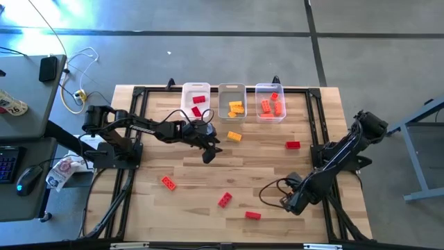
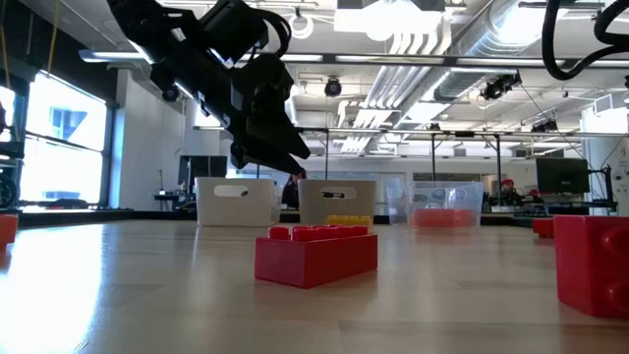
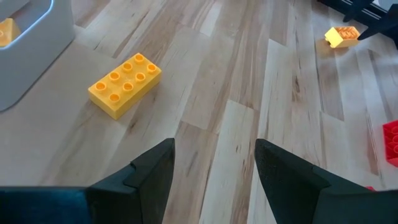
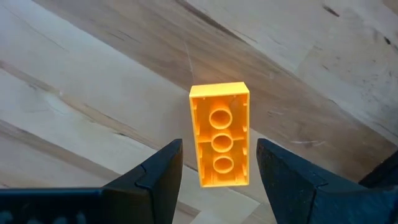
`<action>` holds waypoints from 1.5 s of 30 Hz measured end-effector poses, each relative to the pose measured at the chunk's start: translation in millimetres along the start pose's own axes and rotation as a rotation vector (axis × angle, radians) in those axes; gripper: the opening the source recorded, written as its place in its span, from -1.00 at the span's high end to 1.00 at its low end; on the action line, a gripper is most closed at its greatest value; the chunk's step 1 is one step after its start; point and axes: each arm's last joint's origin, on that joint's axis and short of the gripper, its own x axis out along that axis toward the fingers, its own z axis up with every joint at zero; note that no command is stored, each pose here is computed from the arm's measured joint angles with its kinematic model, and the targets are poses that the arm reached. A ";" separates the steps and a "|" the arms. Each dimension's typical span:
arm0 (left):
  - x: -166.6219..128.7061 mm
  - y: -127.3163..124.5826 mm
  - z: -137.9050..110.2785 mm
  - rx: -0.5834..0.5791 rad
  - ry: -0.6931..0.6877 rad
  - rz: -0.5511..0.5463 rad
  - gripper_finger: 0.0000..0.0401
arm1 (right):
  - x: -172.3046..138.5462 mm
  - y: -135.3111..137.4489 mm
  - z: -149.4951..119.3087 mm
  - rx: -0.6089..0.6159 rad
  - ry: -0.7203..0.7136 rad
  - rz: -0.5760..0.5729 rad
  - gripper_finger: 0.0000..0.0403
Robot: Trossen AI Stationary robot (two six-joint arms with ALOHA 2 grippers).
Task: Sort & place blocks by color
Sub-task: Put the yellow game piece into the gray bin
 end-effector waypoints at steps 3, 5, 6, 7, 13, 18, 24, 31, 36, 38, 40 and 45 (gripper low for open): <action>0.0 0.0 -0.1 0.007 0.000 0.000 -0.05 | 0.1 -0.2 0.8 0.003 -0.023 0.003 0.04; 0.0 0.0 0.0 0.007 0.000 0.000 -0.05 | 1.4 0.1 1.0 0.004 -0.032 -0.001 0.04; 0.0 0.0 -0.1 0.007 0.000 0.000 -0.05 | 3.0 0.4 1.1 0.004 -0.035 -0.008 0.04; 0.0 0.0 0.0 0.007 0.000 0.000 -0.05 | 5.1 0.6 1.1 0.004 -0.035 -0.019 0.04; 0.0 0.0 0.0 0.008 0.000 0.000 -0.05 | 22.5 3.7 0.6 -0.014 0.007 -0.103 0.04; 0.0 0.0 0.0 0.008 0.000 0.000 -0.05 | 27.9 4.2 0.5 -0.011 0.017 -0.130 0.10; 0.0 0.0 -0.1 0.011 0.000 0.000 -0.05 | 24.3 5.3 5.3 -0.040 0.016 -0.110 0.46; 0.0 0.0 -0.1 0.052 0.000 0.000 -0.05 | 7.5 7.7 26.5 -0.101 -0.104 -0.019 0.46; 0.0 0.4 0.2 0.064 -0.005 0.014 -0.05 | -14.6 6.2 52.2 -0.129 -0.262 0.066 0.46; 0.0 0.6 0.1 0.080 -0.005 0.019 -0.05 | -23.6 4.6 64.2 -0.144 -0.319 0.091 0.46; 0.0 0.8 0.2 0.095 -0.007 0.026 -0.05 | -32.6 2.7 76.7 -0.164 -0.375 0.113 0.46; 0.0 1.1 0.3 0.097 -0.010 0.037 -0.05 | -53.9 -1.1 111.7 -0.232 -0.527 0.169 0.46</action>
